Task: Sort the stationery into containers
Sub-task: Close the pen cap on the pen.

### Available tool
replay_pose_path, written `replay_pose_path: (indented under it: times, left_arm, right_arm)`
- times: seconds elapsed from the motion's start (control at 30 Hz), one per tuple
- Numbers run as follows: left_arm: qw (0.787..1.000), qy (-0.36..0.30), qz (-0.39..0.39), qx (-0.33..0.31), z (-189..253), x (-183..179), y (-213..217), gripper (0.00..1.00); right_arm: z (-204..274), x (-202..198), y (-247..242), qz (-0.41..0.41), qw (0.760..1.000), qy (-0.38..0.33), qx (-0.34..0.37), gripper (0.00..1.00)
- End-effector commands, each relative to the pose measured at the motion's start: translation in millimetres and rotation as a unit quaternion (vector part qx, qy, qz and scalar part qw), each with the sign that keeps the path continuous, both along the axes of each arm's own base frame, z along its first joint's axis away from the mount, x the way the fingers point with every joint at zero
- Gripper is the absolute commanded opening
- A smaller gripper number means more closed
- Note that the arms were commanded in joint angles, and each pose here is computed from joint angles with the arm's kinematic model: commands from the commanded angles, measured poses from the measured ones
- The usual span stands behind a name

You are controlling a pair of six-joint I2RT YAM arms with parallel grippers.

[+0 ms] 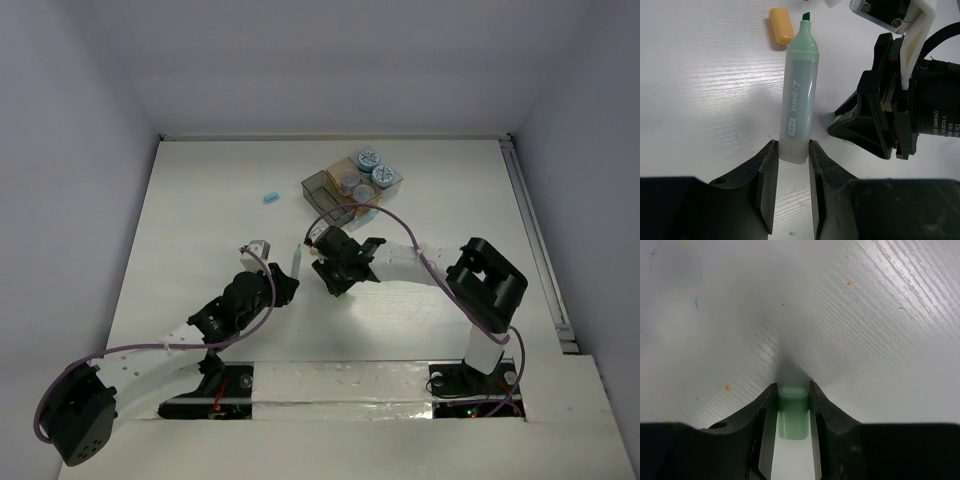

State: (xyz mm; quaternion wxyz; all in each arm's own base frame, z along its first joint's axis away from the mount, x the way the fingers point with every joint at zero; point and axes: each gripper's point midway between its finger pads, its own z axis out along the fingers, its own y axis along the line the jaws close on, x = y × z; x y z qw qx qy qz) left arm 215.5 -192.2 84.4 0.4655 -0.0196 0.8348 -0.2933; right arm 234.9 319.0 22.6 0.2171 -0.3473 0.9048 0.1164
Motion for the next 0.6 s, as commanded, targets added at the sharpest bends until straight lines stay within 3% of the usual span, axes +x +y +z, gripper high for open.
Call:
replay_pose_path:
  times: [0.0,0.17,0.3,0.57]
  left_arm:
    - [1.000,-0.015,0.005,-0.017,8,4,-2,0.00]
    - [1.000,-0.019,0.004,-0.018,12,7,-4,0.00]
    - [1.000,-0.024,0.012,-0.004,16,12,-6,0.00]
    - [0.993,-0.040,0.066,0.087,22,12,-26,0.00]
  right_arm:
    - [1,-1,-3,-0.016,1.000,-0.002,-0.015,0.16]
    - [29,18,-2,-0.090,0.995,-0.047,0.015,0.04]
    - [78,44,3,-0.154,0.979,-0.114,0.071,0.00]
    - [172,99,-28,-0.308,0.907,-0.222,0.183,0.00]
